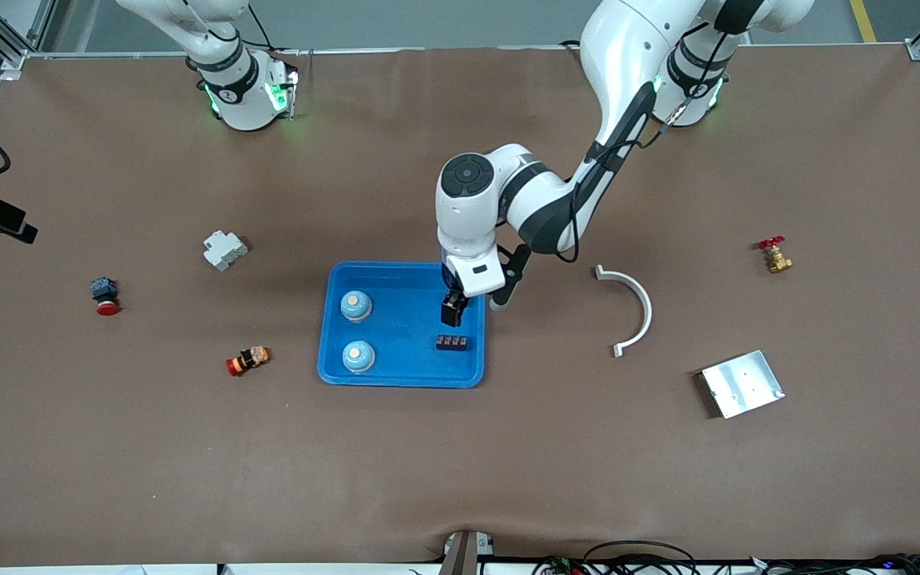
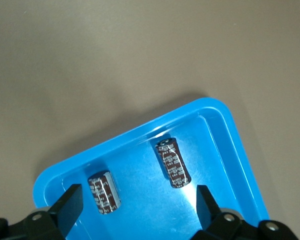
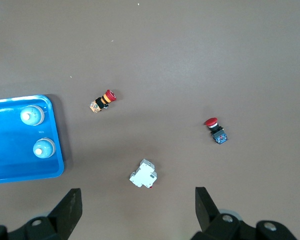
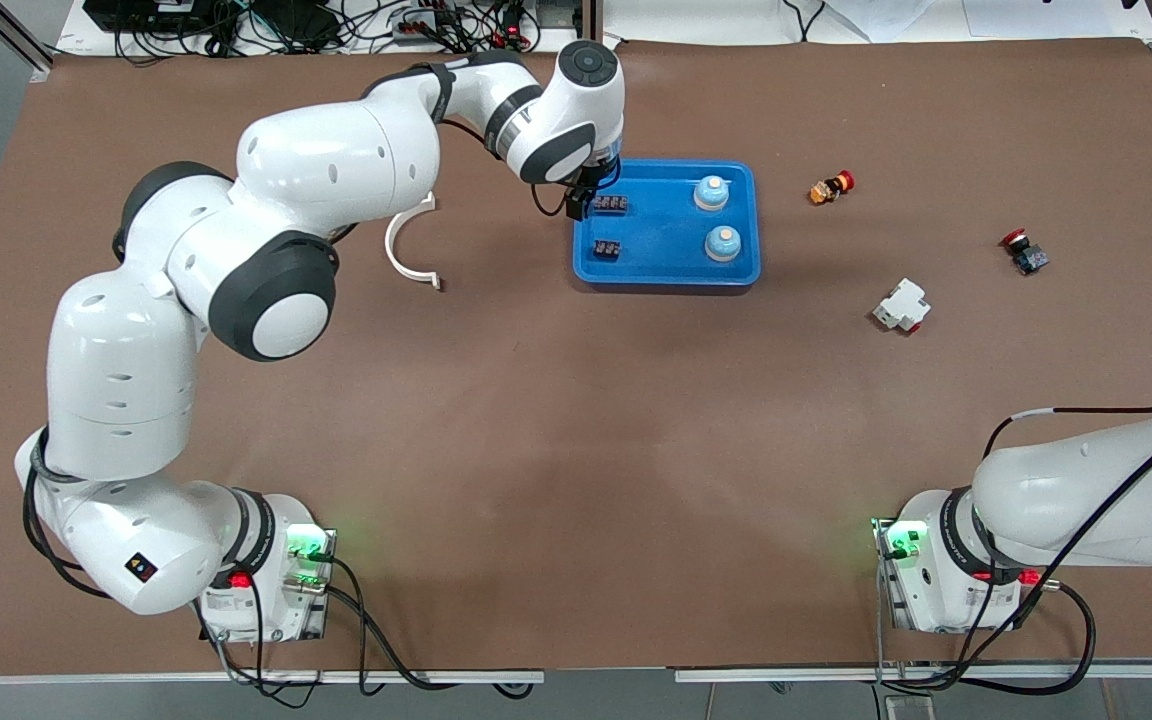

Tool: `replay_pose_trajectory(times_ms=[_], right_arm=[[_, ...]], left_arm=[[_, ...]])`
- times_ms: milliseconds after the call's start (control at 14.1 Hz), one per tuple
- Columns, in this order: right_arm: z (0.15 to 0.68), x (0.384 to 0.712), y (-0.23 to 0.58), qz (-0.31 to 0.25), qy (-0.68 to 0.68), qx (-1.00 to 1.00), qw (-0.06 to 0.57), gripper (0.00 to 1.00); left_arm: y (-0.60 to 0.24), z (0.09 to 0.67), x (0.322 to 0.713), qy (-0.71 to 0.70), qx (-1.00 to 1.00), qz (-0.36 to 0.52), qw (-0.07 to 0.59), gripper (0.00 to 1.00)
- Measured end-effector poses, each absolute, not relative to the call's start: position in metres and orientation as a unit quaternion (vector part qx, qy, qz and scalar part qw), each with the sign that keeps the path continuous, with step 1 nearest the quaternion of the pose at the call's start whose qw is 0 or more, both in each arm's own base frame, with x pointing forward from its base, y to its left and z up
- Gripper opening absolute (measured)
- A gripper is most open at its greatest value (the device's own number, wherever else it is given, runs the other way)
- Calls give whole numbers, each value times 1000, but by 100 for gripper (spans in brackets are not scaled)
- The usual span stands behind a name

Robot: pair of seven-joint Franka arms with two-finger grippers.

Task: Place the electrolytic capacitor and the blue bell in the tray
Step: 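Lower the capacitor into the tray beside the first one and open the left gripper, then raise the left gripper and withdraw it from the tray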

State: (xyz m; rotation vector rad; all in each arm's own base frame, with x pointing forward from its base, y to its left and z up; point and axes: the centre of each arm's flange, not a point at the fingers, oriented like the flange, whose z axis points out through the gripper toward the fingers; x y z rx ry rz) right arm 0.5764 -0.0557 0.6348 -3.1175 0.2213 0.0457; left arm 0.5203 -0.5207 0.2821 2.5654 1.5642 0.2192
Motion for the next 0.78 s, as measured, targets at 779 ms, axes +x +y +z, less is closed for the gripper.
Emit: replay_pose_trajectory(times_ms=[779], right_arm=[[635, 577, -51, 15, 67, -998, 8, 100]], left_arm=[[-505, 298, 534, 278, 956, 88, 41, 100]])
